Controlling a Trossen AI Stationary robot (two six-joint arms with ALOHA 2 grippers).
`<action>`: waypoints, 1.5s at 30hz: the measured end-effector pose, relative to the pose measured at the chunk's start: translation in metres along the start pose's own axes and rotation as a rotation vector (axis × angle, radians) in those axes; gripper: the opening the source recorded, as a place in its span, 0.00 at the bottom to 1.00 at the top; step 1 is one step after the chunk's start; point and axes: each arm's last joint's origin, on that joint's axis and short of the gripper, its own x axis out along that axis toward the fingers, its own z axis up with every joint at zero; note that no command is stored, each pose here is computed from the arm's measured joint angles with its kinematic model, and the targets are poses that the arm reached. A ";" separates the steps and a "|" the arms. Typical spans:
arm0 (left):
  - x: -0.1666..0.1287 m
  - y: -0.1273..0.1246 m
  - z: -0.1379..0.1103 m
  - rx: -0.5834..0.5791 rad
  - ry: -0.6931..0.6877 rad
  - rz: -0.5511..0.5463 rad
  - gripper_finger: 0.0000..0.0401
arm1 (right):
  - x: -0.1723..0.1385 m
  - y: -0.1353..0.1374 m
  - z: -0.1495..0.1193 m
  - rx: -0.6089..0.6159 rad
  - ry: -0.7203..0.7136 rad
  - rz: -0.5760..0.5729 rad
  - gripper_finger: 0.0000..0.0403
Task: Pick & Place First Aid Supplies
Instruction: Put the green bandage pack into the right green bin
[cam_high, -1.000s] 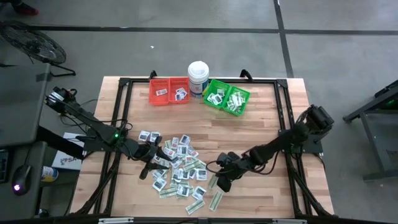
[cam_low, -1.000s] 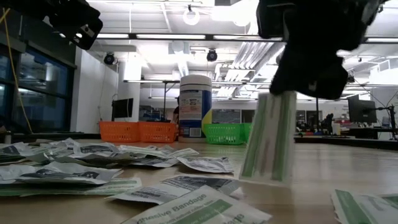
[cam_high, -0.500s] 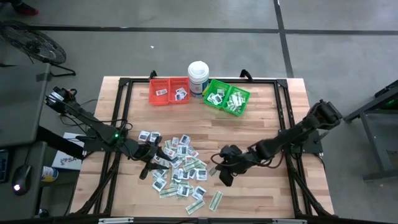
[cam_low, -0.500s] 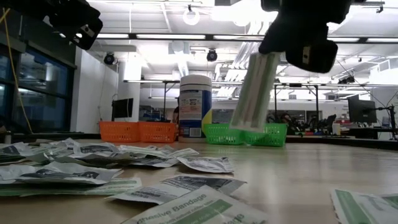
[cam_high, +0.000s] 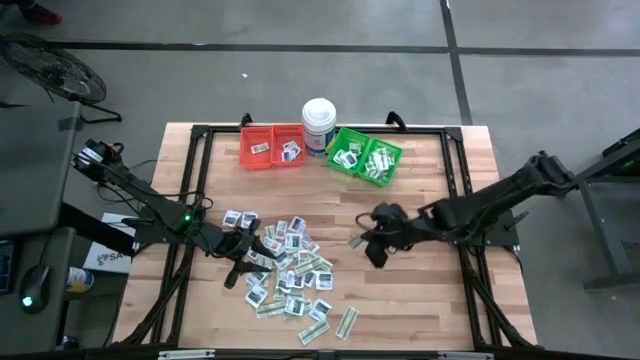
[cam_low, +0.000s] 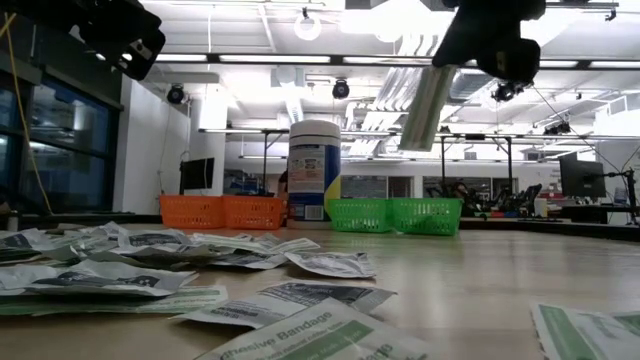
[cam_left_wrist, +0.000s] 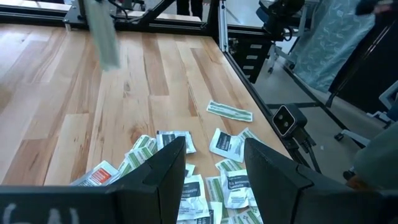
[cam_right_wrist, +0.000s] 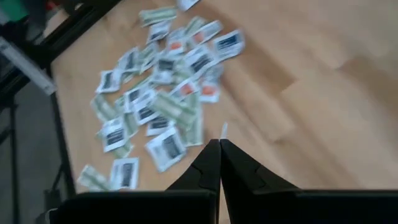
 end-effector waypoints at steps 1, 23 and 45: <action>0.000 0.000 0.000 0.000 0.000 0.000 0.41 | -0.005 -0.005 0.004 0.001 -0.008 -0.018 0.00; 0.000 0.003 0.004 0.007 -0.066 0.126 0.41 | -0.052 -0.131 0.084 0.046 -0.109 -0.397 0.00; -0.003 0.007 0.019 0.033 -0.241 0.332 0.41 | -0.020 -0.261 0.123 0.033 0.076 -0.117 0.00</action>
